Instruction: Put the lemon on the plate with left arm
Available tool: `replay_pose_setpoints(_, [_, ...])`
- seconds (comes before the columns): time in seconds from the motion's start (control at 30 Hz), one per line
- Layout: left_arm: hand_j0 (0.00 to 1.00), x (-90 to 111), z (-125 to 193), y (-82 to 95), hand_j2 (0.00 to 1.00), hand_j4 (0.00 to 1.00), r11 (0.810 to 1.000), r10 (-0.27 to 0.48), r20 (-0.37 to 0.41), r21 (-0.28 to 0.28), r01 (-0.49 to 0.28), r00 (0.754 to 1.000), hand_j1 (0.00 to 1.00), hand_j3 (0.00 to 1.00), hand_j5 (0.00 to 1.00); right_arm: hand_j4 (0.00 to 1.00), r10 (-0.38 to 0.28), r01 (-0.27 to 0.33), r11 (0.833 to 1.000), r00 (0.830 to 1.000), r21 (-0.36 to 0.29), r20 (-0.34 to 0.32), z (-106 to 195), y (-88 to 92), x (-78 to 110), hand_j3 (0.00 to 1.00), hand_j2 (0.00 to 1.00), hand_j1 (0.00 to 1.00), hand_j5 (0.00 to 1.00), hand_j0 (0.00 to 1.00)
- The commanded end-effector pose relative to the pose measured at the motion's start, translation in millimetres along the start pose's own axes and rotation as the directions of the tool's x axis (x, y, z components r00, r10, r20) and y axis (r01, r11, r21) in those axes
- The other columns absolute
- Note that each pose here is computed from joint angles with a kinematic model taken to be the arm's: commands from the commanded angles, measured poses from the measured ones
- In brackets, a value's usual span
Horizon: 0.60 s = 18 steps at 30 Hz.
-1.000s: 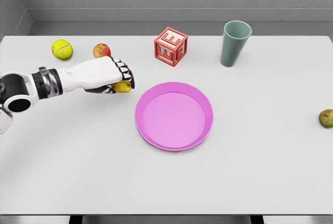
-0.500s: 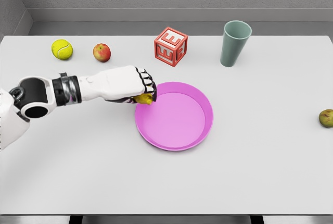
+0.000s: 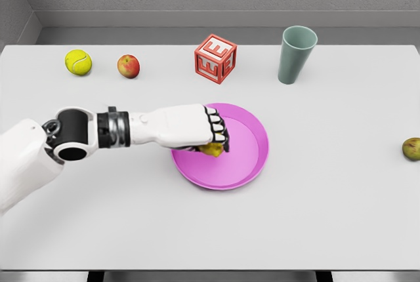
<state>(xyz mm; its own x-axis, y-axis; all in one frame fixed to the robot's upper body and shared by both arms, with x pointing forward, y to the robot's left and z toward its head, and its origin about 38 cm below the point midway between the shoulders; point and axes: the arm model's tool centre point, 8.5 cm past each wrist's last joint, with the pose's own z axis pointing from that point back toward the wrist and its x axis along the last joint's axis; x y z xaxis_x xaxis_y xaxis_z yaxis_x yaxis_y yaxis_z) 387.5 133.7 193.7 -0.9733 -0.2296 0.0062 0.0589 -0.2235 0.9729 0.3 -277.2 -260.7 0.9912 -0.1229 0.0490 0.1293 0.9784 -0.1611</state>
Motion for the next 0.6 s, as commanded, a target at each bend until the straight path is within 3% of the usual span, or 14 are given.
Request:
replay_pose_setpoints(0.0, [1.0, 0, -2, 1.5, 1.0, 1.0, 1.0, 0.008, 0.004, 0.006, -0.008, 1.0, 1.0, 1.0, 1.0, 1.0, 0.0, 0.0, 1.0, 1.0, -0.001, 0.0, 0, -0.1, 0.1, 1.0, 1.0, 1.0, 1.0, 1.0])
replay_pose_setpoints(0.13, [1.0, -6, 4, 10.9, 1.0, 1.0, 1.0, -0.009, -0.016, 0.02, 0.009, 1.0, 1.0, 1.0, 1.0, 1.0, 0.0, 0.0, 1.0, 1.0, -0.001, 0.0, 0, -0.1, 0.1, 1.0, 1.0, 1.0, 1.0, 1.0])
replay_pose_setpoints(0.2, [1.0, -33, 34, 39.3, 1.0, 1.0, 0.995, -0.042, -0.125, 0.086, 0.053, 0.991, 1.0, 1.0, 1.0, 1.0, 0.0, 0.0, 1.0, 1.0, -0.001, 0.0, 0, -0.1, 0.1, 1.0, 1.0, 1.0, 1.0, 1.0])
replay_pose_setpoints(0.27, [1.0, -65, 80, 60.7, 1.0, 1.0, 0.986, -0.044, -0.272, 0.141, 0.085, 0.961, 1.0, 1.0, 1.0, 1.0, 0.0, 0.0, 1.0, 1.0, 0.0, -0.001, 0, 0.0, -0.4, 1.0, 1.0, 1.0, 1.0, 1.0])
replay_pose_setpoints(0.3, [1.0, -84, 106, 57.2, 1.0, 1.0, 0.988, -0.015, -0.35, 0.139, 0.068, 0.937, 1.0, 1.0, 1.0, 1.0, 0.0, 0.0, 1.0, 1.0, -0.001, 0.0, 0, -0.1, 0.1, 1.0, 1.0, 1.0, 1.0, 1.0])
replay_pose_setpoints(0.33, [1.0, -111, 141, 42.4, 1.0, 1.0, 0.991, 0.047, -0.454, 0.134, 0.016, 0.89, 1.0, 1.0, 1.0, 1.0, 0.0, 0.0, 1.0, 1.0, -0.001, 0.0, 0, -0.1, 0.1, 1.0, 1.0, 1.0, 1.0, 1.0])
replay_pose_setpoints(0.37, [1.0, -135, 184, 22.3, 1.0, 1.0, 0.989, 0.121, -0.561, 0.14, -0.05, 0.819, 1.0, 1.0, 1.0, 1.0, 0.0, 0.0, 1.0, 1.0, -0.001, 0.0, 0, -0.1, 0.1, 1.0, 1.0, 1.0, 1.0, 1.0])
replay_pose_setpoints(0.4, [1.0, -146, 213, 6.8, 1.0, 1.0, 0.983, 0.175, -0.615, 0.15, -0.104, 0.769, 1.0, 1.0, 1.0, 1.0, 0.0, 0.0, 1.0, 1.0, 0.001, 0.0, 0, 0.1, 0.1, 1.0, 1.0, 1.0, 1.0, 1.0])
replay_pose_setpoints(0.5, [1.0, -143, 229, -10.1, 1.0, 1.0, 0.983, 0.185, -0.641, 0.119, -0.141, 0.745, 1.0, 1.0, 1.0, 1.0, 0.0, 0.0, 1.0, 1.0, -0.001, 0.0, 0, -0.1, 0.1, 1.0, 1.0, 1.0, 1.0, 1.0])
replay_pose_setpoints(0.53, [1.0, -146, 236, -20.8, 1.0, 1.0, 0.978, 0.207, -0.657, 0.122, -0.169, 0.725, 1.0, 1.0, 1.0, 1.0, 0.0, 0.0, 1.0, 1.0, -0.001, 0.0, 0, -0.1, 0.1, 1.0, 1.0, 1.0, 1.0, 1.0])
replay_pose_setpoints(0.57, [1.0, -145, 235, -24.3, 1.0, 1.0, 0.977, 0.21, -0.656, 0.117, -0.177, 0.725, 1.0, 1.0, 1.0, 1.0, 0.0, 0.0, 1.0, 1.0, -0.001, 0.0, 0, -0.1, 0.1, 1.0, 1.0, 1.0, 1.0, 1.0])
